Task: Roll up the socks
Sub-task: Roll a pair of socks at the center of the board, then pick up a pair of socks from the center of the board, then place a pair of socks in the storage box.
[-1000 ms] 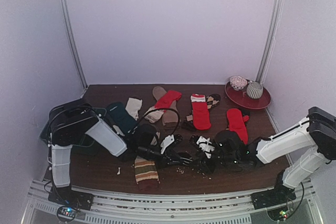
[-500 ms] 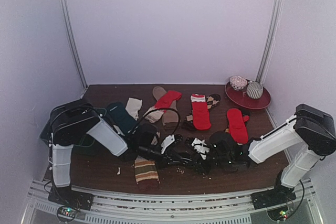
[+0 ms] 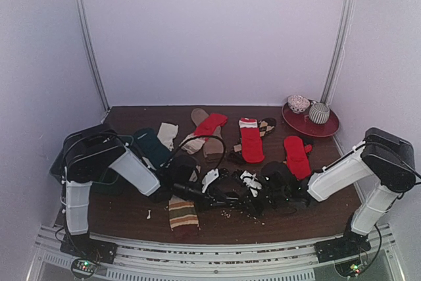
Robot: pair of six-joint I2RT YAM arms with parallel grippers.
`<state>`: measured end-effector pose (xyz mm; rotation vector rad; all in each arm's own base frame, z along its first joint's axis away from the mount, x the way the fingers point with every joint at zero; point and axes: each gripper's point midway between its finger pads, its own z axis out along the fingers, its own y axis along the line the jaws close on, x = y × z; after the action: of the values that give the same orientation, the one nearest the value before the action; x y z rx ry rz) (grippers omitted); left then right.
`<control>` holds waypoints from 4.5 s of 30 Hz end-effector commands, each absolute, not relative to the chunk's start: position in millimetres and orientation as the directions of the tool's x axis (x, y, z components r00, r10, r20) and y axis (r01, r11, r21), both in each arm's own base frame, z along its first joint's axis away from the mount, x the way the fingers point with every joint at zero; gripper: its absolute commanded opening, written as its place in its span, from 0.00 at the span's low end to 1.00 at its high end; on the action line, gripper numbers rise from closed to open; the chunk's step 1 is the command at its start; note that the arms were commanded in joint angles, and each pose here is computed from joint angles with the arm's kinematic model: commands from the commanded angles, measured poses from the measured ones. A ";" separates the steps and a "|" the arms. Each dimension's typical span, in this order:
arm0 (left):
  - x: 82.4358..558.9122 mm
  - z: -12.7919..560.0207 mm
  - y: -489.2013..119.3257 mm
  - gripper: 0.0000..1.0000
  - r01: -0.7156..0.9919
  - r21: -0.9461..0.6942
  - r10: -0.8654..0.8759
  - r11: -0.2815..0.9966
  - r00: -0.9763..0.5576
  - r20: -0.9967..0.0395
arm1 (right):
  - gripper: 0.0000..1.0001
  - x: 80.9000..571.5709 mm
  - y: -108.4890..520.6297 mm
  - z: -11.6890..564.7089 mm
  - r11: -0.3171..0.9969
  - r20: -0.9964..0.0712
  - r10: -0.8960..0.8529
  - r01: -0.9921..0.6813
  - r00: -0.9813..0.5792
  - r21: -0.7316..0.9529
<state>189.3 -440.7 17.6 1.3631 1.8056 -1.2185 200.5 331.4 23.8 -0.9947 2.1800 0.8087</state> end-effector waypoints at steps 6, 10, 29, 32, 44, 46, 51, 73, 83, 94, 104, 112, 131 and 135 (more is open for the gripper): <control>182.6 -58.5 -380.2 0.34 0.904 -0.288 0.664 0.317 -0.428 -0.613 | 0.01 185.3 307.7 -23.6 0.632 -0.479 -0.391 -0.608 -0.785 0.481; 207.7 -12.6 -391.1 0.61 0.933 -0.157 0.608 0.323 -0.332 -0.721 | 0.00 176.6 297.1 -41.1 0.662 -0.398 -0.391 -0.554 -0.830 0.505; 230.0 82.5 -423.3 0.98 0.998 -0.062 0.346 0.034 -0.070 -0.936 | 0.00 163.5 282.2 -54.3 0.709 -0.285 -0.407 -0.497 -0.868 0.501; 227.0 63.0 -426.0 0.92 0.991 -0.131 0.403 -0.013 -0.114 -0.908 | 0.00 163.1 281.3 -54.4 0.710 -0.282 -0.414 -0.501 -0.865 0.495; 219.3 31.7 -422.4 0.82 0.974 -0.226 0.524 -0.013 -0.186 -0.831 | 0.00 163.0 278.8 -57.3 0.711 -0.280 -0.433 -0.515 -0.857 0.478; 221.5 27.3 -424.3 0.82 0.975 -0.223 0.540 0.004 -0.190 -0.820 | 0.00 163.5 279.3 -57.5 0.711 -0.282 -0.436 -0.519 -0.855 0.475; 223.7 28.3 -431.1 0.82 0.976 -0.215 0.552 0.011 -0.186 -0.813 | 0.00 164.5 279.4 -58.4 0.712 -0.284 -0.437 -0.521 -0.853 0.471; 211.8 11.6 -438.7 0.53 0.956 -0.292 0.572 -0.029 -0.223 -0.789 | 0.00 166.2 276.0 -63.3 0.723 -0.283 -0.441 -0.523 -0.852 0.451; 204.3 2.6 -432.6 0.23 0.947 -0.319 0.582 -0.024 -0.246 -0.775 | 0.00 165.6 274.2 -66.6 0.729 -0.275 -0.441 -0.519 -0.855 0.445; 215.8 -2.8 -429.4 0.00 0.956 -0.288 0.587 0.060 -0.267 -0.764 | 0.14 176.5 284.4 -48.4 0.715 -0.332 -0.418 -0.532 -0.845 0.453; 248.0 43.8 -424.5 0.00 0.967 -0.143 0.508 0.209 -0.233 -0.830 | 0.52 219.6 286.3 93.6 0.690 -0.689 -0.224 -0.612 -0.689 0.387; 265.9 106.5 -408.0 0.00 0.976 0.021 0.502 0.215 -0.092 -0.860 | 0.58 214.4 260.9 147.0 0.689 -0.796 -0.124 -0.629 -0.593 0.361; 344.6 213.1 -187.4 0.00 0.641 0.160 0.391 0.750 -0.236 -0.890 | 0.57 204.3 281.4 121.5 0.575 -0.789 -0.165 -0.708 -0.592 0.410; 356.3 218.8 -143.4 0.00 0.454 0.155 0.325 0.877 -0.324 -0.889 | 0.57 203.3 284.3 117.9 0.553 -0.788 -0.183 -0.725 -0.587 0.412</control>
<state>347.8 -176.1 203.6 0.7939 1.8956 -0.2297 205.6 279.5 117.1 -0.6762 2.1202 0.9396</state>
